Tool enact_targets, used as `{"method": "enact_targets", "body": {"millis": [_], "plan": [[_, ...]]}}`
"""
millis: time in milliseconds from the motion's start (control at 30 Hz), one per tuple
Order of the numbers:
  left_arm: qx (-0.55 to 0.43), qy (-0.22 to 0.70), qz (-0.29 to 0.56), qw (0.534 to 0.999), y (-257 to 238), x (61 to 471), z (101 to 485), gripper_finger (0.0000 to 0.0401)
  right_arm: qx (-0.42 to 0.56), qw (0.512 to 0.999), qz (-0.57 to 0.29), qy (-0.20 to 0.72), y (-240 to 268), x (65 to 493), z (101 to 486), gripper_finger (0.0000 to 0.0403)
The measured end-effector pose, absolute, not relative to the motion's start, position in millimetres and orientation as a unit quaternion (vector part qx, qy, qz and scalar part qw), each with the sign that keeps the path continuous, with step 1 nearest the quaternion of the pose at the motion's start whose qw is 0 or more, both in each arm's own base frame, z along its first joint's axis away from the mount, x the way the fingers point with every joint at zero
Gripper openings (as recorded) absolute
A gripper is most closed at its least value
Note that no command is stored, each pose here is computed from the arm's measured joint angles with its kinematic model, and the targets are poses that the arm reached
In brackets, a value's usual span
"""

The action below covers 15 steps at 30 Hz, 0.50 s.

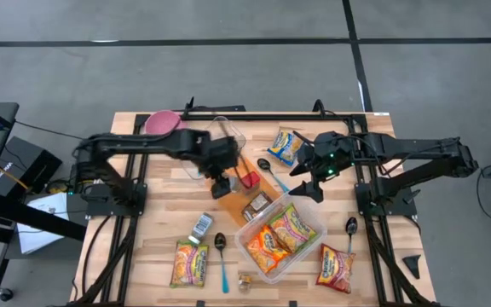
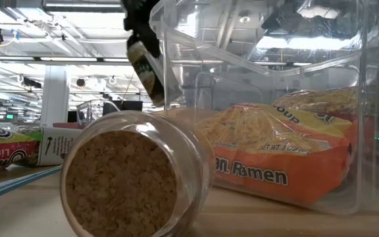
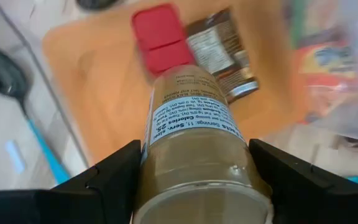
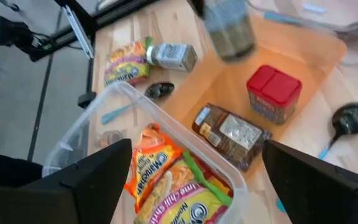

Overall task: Pick & Place Food Item
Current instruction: Put the golden seasoning bottle into the orange bin

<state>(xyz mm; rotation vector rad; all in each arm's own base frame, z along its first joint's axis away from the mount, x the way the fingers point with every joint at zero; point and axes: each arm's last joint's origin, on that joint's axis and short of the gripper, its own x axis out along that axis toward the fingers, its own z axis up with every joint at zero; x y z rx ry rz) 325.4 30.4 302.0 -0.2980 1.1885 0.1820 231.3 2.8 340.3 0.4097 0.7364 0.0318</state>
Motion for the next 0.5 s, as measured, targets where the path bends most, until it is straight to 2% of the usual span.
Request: {"method": "enact_targets", "body": {"millis": [200, 500], "plan": [[-0.171, 0.621, 0.093, 0.759, 50.5, 348.1, 296.5, 0.0263, 0.199, 0.912, 0.015, 0.359, 2.9, 228.9, 341.0, 0.0356], [-0.192, 0.689, 0.092, 0.693, 58.3, 362.8, 261.4, 0.0263, 0.197, 0.906, 0.012, 0.374, 3.1, 227.3, 338.4, 0.0356]]}}
